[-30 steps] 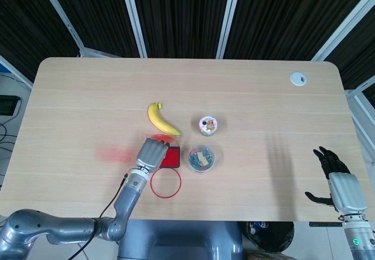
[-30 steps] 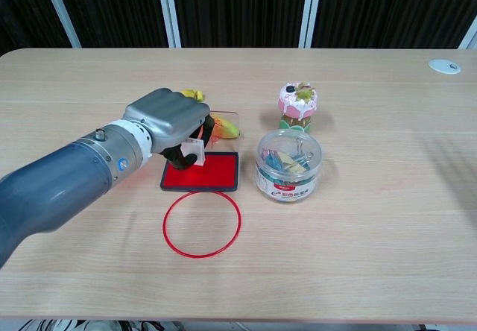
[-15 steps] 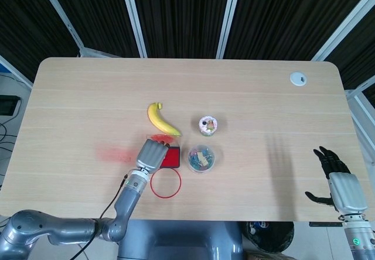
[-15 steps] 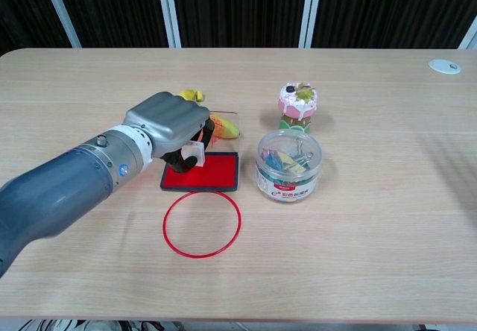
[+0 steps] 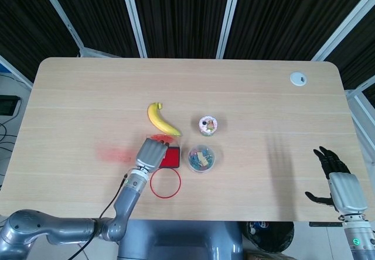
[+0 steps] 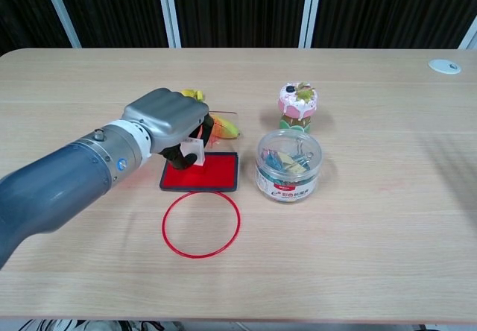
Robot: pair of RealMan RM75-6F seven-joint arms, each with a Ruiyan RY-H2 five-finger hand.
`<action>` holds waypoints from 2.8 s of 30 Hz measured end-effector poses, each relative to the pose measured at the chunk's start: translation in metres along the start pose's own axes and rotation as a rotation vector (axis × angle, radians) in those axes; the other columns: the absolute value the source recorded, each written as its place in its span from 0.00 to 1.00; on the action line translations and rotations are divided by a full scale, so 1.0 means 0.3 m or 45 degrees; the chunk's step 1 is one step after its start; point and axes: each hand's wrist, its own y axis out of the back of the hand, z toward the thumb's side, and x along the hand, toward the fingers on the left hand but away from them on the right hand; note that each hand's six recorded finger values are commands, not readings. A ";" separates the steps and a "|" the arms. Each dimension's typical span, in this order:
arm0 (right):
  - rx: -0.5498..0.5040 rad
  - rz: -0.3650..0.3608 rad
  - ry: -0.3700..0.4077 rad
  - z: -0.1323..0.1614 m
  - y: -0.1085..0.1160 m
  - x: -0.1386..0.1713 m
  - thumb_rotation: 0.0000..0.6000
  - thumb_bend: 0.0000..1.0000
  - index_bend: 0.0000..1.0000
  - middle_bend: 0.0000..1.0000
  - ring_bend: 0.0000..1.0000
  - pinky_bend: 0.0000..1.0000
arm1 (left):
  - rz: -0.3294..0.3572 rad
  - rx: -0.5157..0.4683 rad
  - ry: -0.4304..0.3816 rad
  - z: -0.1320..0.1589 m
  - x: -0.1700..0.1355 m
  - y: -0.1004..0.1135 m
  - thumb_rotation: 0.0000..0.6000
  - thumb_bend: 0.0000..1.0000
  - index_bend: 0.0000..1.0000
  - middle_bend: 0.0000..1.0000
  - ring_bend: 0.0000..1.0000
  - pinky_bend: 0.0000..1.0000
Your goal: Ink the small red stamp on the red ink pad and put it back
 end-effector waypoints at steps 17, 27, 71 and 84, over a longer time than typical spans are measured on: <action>0.000 -0.002 0.002 0.001 0.001 0.001 1.00 0.13 0.00 0.00 0.00 0.18 | 0.091 -0.018 0.020 -0.108 -0.062 0.121 1.00 0.54 0.74 0.75 0.59 0.65; 0.004 -0.003 0.004 0.004 0.001 0.003 1.00 0.13 0.00 0.00 0.00 0.18 | 0.039 -0.007 0.133 -0.291 -0.142 0.059 1.00 0.53 0.70 0.73 0.57 0.64; 0.010 -0.006 0.004 0.003 0.001 0.005 1.00 0.13 0.00 0.00 0.00 0.18 | -0.082 -0.004 0.173 -0.376 -0.161 -0.157 1.00 0.46 0.60 0.62 0.50 0.58; 0.012 -0.007 0.002 0.004 0.001 0.005 1.00 0.13 0.00 0.00 0.00 0.18 | -0.100 0.002 0.181 -0.378 -0.162 -0.167 1.00 0.40 0.54 0.55 0.46 0.56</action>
